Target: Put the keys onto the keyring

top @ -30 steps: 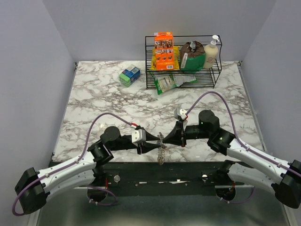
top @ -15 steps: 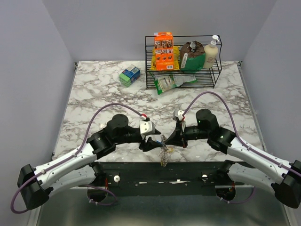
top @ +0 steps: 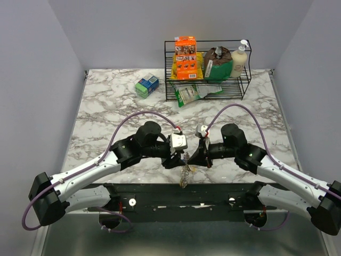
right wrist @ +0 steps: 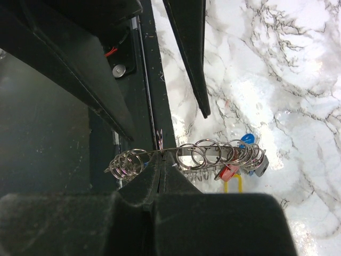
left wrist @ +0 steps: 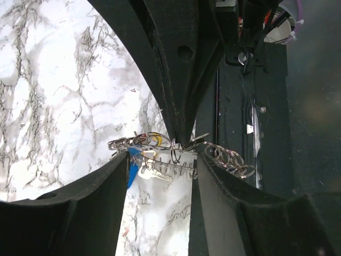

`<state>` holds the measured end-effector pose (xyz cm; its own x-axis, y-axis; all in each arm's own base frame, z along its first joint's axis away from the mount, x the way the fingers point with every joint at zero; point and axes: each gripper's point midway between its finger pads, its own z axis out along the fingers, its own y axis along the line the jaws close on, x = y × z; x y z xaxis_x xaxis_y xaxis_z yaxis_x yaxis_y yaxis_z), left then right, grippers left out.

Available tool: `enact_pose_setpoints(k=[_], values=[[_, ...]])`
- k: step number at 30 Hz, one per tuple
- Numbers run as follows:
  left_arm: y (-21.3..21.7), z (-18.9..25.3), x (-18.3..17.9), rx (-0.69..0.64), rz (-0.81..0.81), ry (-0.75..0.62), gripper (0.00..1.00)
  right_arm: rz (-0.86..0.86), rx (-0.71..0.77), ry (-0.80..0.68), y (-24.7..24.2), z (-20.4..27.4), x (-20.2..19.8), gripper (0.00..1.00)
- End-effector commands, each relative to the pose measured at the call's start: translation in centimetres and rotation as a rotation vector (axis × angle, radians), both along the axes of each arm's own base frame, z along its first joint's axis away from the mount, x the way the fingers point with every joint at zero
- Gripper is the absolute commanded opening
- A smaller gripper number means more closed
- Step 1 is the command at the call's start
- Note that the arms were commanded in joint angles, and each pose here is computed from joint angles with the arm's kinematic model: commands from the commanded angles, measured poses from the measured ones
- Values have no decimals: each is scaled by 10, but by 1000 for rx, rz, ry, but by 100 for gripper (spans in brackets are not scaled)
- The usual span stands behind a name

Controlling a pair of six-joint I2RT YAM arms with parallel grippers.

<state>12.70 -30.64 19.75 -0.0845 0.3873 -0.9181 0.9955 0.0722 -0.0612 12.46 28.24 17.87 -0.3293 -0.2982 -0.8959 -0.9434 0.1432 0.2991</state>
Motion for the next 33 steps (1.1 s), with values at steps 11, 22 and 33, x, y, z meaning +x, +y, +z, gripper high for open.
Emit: enact_pose_setpoints(k=[11,22,33], values=[[-10,-4,-1,52,-82,5,34,0,32,-46,4,11,6,1],[-10,10,-5,-5,-97,-27,40,1,29,-37,4,9,5,0],[-12,6,-8,-1,-119,-13,34,-2,33,-42,4,10,6,0]])
